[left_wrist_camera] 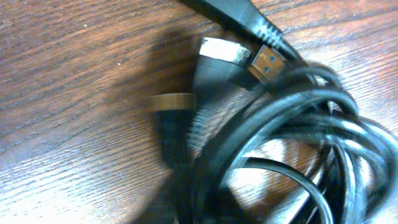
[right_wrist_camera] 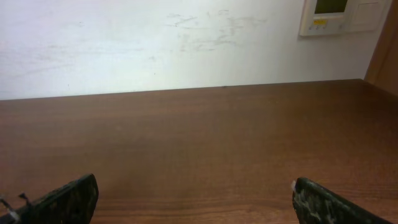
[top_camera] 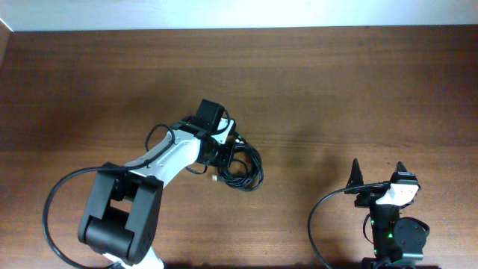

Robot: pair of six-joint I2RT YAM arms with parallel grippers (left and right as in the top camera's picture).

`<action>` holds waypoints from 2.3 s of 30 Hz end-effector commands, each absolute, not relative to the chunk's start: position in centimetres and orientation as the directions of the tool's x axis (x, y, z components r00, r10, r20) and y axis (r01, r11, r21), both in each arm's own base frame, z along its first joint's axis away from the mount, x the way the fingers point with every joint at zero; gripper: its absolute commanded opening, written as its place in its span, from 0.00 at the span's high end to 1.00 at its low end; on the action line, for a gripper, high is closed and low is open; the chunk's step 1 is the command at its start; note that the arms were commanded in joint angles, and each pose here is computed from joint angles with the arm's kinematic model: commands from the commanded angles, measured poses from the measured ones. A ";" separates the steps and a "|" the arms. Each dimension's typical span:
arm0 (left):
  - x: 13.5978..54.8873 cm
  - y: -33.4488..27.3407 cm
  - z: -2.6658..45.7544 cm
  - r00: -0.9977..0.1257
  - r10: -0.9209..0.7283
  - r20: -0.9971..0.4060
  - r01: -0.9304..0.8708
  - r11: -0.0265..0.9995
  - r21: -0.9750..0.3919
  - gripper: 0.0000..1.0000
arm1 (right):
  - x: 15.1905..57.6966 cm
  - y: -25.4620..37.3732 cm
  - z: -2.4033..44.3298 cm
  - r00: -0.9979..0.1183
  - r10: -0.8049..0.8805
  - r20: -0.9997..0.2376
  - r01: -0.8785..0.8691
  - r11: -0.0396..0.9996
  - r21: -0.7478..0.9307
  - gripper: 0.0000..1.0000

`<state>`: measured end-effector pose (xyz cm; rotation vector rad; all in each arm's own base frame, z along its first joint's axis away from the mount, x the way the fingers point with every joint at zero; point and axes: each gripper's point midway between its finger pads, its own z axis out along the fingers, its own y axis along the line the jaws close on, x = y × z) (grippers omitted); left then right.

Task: Untangle cables
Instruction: 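Lower the left gripper and grasp the cable bundle near the connectors, then lift the grasped cables with the left gripper toward the center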

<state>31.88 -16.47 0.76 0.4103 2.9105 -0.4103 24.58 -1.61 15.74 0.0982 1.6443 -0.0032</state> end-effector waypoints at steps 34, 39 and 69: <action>29.2 -13.9 24.7 -0.632 0.264 -0.728 0.460 0.885 -0.078 1.00 | 24.6 -1.9 15.5 -0.076 0.074 -0.994 0.082 0.994 0.068 0.01; 28.0 -12.0 26.3 -0.604 0.254 -0.755 0.415 0.910 -0.026 1.00 | 24.7 0.1 16.8 -0.031 0.071 -0.997 -0.038 0.997 0.072 0.01; 24.1 -15.4 31.5 -0.429 0.241 -0.871 0.637 0.764 -0.103 1.00 | 18.1 14.8 30.1 -0.377 0.126 -0.918 -0.829 0.396 0.395 0.01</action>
